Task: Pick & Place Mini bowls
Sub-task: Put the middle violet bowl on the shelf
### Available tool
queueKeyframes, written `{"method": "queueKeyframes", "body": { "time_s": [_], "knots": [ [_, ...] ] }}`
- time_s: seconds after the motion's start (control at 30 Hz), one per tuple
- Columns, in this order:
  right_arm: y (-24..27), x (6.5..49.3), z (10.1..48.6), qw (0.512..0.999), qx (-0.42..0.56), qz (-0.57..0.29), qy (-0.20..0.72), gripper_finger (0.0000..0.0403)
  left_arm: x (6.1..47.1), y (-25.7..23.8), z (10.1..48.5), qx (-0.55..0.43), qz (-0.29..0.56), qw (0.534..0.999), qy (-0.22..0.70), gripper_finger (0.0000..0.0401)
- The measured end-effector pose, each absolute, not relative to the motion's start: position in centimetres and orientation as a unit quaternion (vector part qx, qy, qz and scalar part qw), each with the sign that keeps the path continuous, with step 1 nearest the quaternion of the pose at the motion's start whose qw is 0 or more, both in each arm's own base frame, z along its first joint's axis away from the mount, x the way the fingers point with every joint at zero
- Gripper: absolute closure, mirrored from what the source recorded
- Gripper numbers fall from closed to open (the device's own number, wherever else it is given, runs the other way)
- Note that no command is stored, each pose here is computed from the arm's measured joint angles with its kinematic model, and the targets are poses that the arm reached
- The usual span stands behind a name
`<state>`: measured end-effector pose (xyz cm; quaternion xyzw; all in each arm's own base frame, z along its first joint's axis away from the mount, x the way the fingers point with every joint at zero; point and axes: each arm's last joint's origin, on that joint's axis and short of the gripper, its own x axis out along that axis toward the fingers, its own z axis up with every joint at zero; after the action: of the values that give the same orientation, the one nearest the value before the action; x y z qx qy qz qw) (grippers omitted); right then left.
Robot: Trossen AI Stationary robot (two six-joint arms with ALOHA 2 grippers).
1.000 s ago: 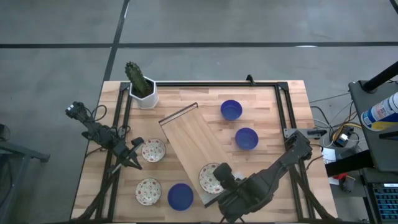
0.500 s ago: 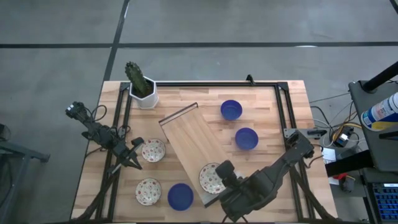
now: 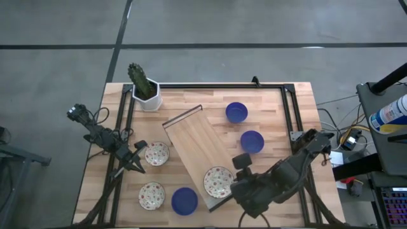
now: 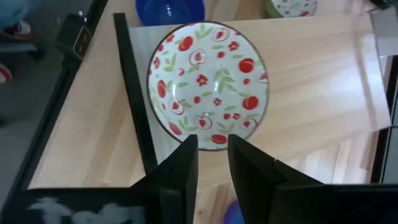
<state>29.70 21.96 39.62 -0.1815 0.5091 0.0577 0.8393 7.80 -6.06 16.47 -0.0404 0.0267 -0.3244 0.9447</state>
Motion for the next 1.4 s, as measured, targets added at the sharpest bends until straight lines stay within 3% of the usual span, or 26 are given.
{"method": "queueKeyframes", "body": {
  "time_s": [0.23,0.47,0.73,1.13,1.4],
  "knots": [
    [19.7,27.1,41.1,0.854,-0.167,0.009,0.493,0.0330,7.8,-6.1,16.5,-0.041,-0.324,0.945,0.027,0.0401],
    [16.5,23.8,39.6,0.841,-0.151,-0.045,0.518,0.0323,7.8,-6.1,16.5,-0.040,-0.324,0.945,0.027,0.0401],
    [13.6,21.7,36.1,0.821,-0.150,-0.082,0.545,0.0321,7.8,-6.1,16.5,-0.040,-0.324,0.945,0.027,0.0401],
    [11.0,21.3,29.4,0.776,-0.155,-0.099,0.603,0.0236,7.8,-6.1,16.5,-0.040,-0.324,0.945,0.027,0.0401],
    [10.4,20.5,25.6,0.780,-0.147,-0.075,0.604,0.0231,7.8,-6.1,16.5,-0.040,-0.325,0.945,0.027,0.0401]
  ]
}}
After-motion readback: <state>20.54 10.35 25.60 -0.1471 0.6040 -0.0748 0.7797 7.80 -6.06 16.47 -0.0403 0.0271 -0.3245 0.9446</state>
